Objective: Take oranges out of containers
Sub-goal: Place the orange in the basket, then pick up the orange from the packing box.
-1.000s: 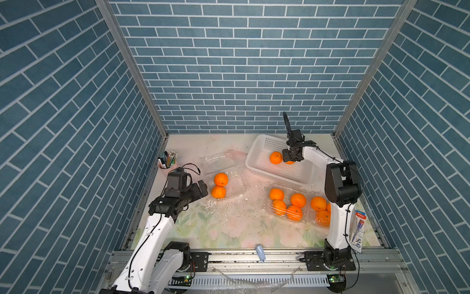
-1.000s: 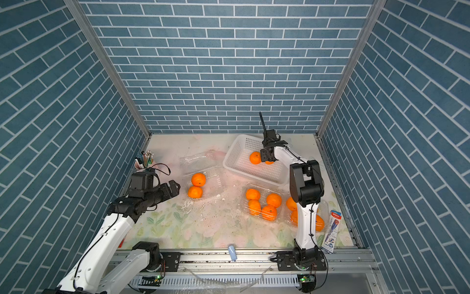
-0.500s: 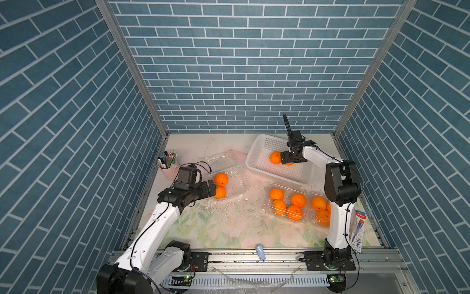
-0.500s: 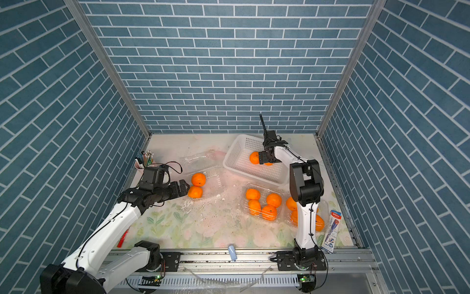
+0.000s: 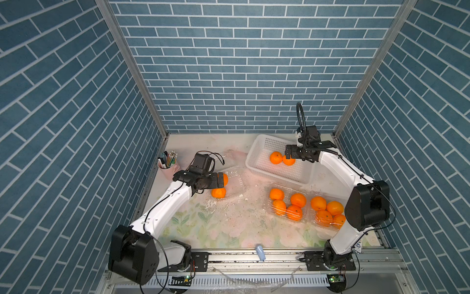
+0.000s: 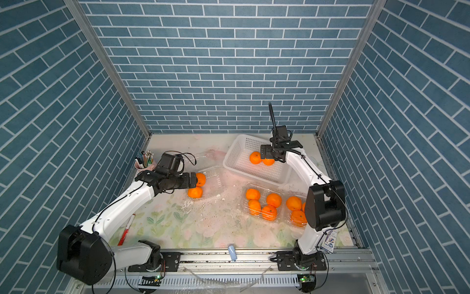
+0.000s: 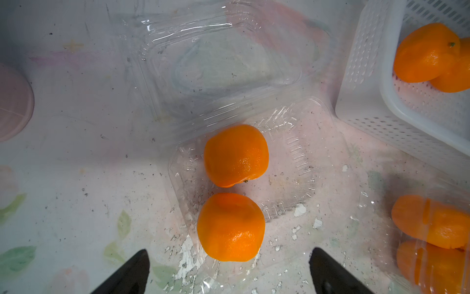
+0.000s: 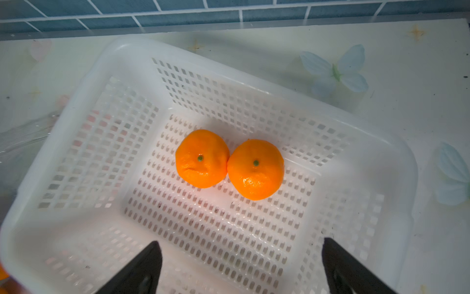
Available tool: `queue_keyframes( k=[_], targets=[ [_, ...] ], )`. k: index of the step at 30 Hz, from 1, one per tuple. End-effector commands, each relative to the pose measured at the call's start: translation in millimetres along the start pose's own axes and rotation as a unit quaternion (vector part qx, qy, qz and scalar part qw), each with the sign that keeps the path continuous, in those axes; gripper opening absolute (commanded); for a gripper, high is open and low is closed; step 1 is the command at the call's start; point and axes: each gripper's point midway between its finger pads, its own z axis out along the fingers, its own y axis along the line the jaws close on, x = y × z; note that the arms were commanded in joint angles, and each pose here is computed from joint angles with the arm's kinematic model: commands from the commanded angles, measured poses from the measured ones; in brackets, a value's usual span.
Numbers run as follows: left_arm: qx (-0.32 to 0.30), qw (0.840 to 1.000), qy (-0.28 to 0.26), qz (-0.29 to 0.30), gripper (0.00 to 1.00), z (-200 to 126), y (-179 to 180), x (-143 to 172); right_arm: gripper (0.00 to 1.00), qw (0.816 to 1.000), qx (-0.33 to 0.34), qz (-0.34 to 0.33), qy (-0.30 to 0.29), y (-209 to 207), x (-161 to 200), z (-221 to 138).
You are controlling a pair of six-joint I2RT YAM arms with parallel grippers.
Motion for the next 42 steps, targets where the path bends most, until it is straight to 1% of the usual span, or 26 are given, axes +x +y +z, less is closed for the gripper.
queue_keyframes(
  k=[1, 5, 8, 10, 17, 21, 24, 31, 34, 39, 42],
  targets=[
    [-0.025, 0.999, 0.022, 0.027, 0.99, 8.0, 1.5, 0.7, 0.96, 0.999, -0.039, 0.026, -0.007, 17.2, 10.2, -10.7],
    [-0.035, 0.998, 0.043, 0.042, 0.99, 23.8, -3.2, -0.7, 0.96, 0.998, -0.053, 0.021, -0.008, 29.4, 22.6, -21.5],
    [-0.041, 0.996, 0.056, 0.047, 0.99, 35.1, -6.1, -3.6, 0.95, 0.998, -0.058, 0.014, -0.011, 36.7, 31.9, -23.3],
    [-0.042, 0.996, 0.065, 0.047, 0.99, 42.6, -8.0, -6.3, 0.94, 0.998, -0.051, 0.016, -0.015, 35.0, 37.2, -21.5],
    [-0.053, 0.993, 0.092, 0.045, 0.99, 64.9, -10.8, -9.7, 0.93, 0.998, -0.062, 0.017, -0.007, 36.7, 49.3, -23.7],
    [-0.054, 0.992, 0.107, 0.040, 0.96, 76.9, -12.5, -8.2, 0.93, 0.998, -0.061, 0.016, -0.012, 35.1, 51.8, -25.0],
    [-0.053, 0.991, 0.117, 0.038, 0.93, 84.9, -14.2, -7.3, 0.92, 0.998, -0.062, 0.015, -0.004, 35.3, 55.1, -23.0],
    [-0.059, 0.990, 0.122, 0.038, 0.91, 95.5, -14.5, -9.0, 0.92, 0.998, -0.066, 0.010, 0.000, 36.7, 57.4, -21.9],
    [-0.068, 0.989, 0.126, 0.038, 0.88, 100.9, -11.5, -8.7, 0.92, 0.998, -0.065, 0.003, 0.003, 36.8, 56.6, -23.5],
    [-0.085, 0.986, 0.137, 0.050, 0.83, 109.7, -9.8, -4.6, 0.92, 0.998, -0.063, -0.004, -0.001, 36.5, 52.7, -28.5],
    [-0.088, 0.985, 0.136, 0.062, 0.80, 109.3, -14.4, -5.0, 0.92, 0.998, -0.059, -0.011, -0.006, 35.9, 48.5, -34.7]
  ],
)
